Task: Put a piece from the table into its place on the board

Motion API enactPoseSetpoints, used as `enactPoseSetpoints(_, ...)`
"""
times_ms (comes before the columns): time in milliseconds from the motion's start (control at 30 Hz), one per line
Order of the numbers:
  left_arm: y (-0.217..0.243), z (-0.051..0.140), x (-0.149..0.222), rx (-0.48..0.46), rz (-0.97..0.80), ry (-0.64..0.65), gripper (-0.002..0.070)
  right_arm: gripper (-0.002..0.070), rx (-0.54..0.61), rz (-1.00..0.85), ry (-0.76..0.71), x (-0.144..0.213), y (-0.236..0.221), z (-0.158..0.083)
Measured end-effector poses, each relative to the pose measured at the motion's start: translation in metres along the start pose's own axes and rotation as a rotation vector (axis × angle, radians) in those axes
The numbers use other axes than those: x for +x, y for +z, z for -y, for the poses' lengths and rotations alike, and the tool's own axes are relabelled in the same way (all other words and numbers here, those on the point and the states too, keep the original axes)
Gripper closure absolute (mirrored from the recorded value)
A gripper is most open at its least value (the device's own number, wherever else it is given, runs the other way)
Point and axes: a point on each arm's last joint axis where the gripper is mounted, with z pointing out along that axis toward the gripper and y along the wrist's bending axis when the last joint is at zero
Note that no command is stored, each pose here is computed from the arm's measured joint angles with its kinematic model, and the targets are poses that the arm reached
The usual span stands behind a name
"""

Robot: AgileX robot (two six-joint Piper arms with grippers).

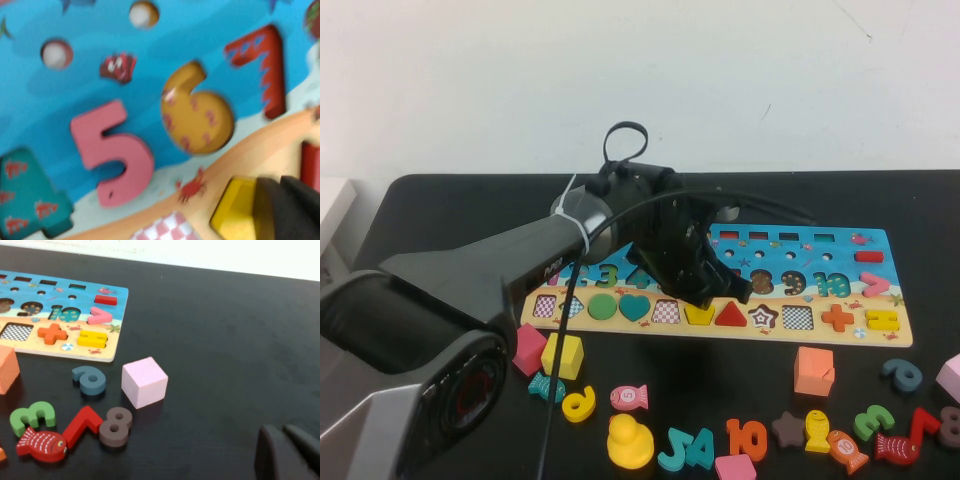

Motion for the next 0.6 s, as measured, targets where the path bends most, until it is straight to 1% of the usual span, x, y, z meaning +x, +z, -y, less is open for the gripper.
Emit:
enactPoseSetpoints(233, -0.007, 0.002, -0.004, 0.005, 0.031, 0.000, 0.0675, 0.0658, 0.000, 0.000, 0.000, 0.000, 0.000, 0.000)
enactPoseSetpoints(433, -0.020, 0.004, -0.010, 0.003, 0.073, 0.030, 0.0675, 0.0657, 0.000, 0.000, 0.000, 0.000, 0.000, 0.000)
enactPoseSetpoints(500, -0.028, 0.003, -0.011, -0.028, 0.075, 0.063, 0.0675, 0.0657, 0.000, 0.000, 0.000, 0.000, 0.000, 0.000)
enactPoseSetpoints(600, -0.056, -0.002, -0.016, -0.129, 0.092, 0.135, 0.0675, 0.0658, 0.000, 0.000, 0.000, 0.000, 0.000, 0.000)
